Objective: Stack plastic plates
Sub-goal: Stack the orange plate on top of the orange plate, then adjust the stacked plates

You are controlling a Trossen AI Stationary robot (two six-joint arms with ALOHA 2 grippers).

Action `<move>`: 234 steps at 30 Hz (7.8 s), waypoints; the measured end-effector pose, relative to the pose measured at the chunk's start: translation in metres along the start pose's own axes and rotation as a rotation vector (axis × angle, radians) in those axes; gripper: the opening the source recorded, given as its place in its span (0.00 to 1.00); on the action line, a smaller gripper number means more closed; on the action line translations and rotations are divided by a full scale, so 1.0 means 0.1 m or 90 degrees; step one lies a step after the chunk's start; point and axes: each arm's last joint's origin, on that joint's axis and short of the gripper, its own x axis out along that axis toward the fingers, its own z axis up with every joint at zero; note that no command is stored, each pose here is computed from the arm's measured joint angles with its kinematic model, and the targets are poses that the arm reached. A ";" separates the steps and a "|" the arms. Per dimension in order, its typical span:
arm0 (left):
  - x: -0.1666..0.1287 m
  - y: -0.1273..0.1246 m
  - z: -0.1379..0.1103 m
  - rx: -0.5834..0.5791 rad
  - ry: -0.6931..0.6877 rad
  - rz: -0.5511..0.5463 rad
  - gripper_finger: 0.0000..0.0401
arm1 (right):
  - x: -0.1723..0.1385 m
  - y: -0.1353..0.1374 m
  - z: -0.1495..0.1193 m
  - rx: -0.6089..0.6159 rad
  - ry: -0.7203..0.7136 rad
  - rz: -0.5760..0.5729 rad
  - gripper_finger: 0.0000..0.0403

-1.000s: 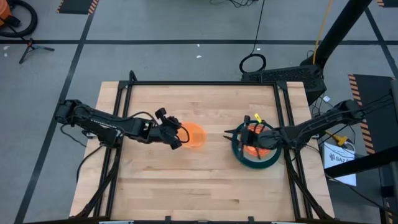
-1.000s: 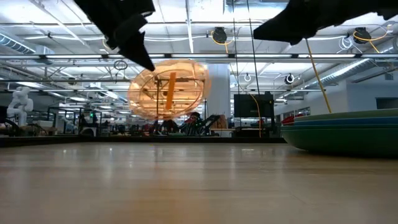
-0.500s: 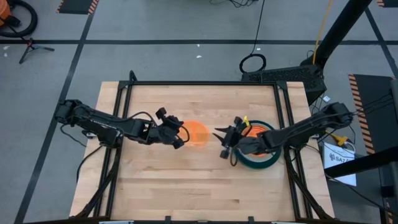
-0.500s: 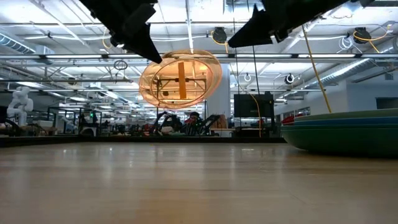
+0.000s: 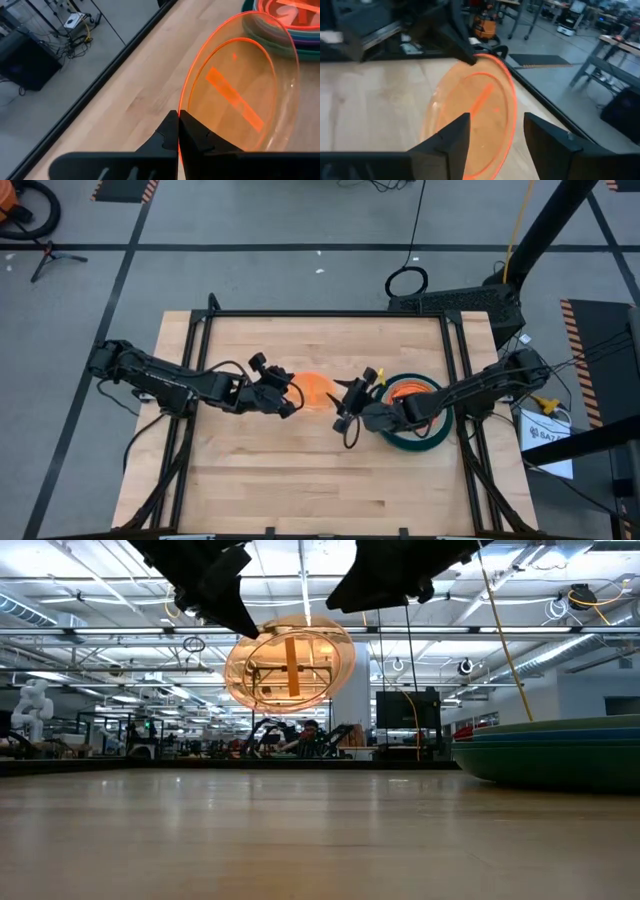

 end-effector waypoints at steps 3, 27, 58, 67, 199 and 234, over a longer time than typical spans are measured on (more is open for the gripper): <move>0.00 0.00 0.00 -0.005 0.000 0.000 0.00 | 0.01 -0.01 0.00 0.011 0.003 -0.022 0.42; 0.00 -0.02 0.08 -0.025 -0.045 -0.012 0.00 | 0.06 -0.06 0.00 0.047 0.008 -0.039 0.16; -0.04 -0.07 0.07 -0.011 -0.041 -0.046 0.05 | 0.06 -0.06 -0.03 0.032 0.025 -0.021 0.00; -0.04 -0.08 0.06 -0.004 -0.033 -0.067 0.05 | 0.06 -0.06 -0.04 0.027 0.029 -0.007 0.00; -0.25 0.21 -0.12 0.018 0.094 -0.042 0.30 | -0.98 -0.89 -0.64 0.281 0.372 0.365 0.21; -0.25 0.21 -0.11 0.038 0.078 -0.019 0.30 | -0.92 -0.39 -0.92 -0.137 0.625 -0.024 0.01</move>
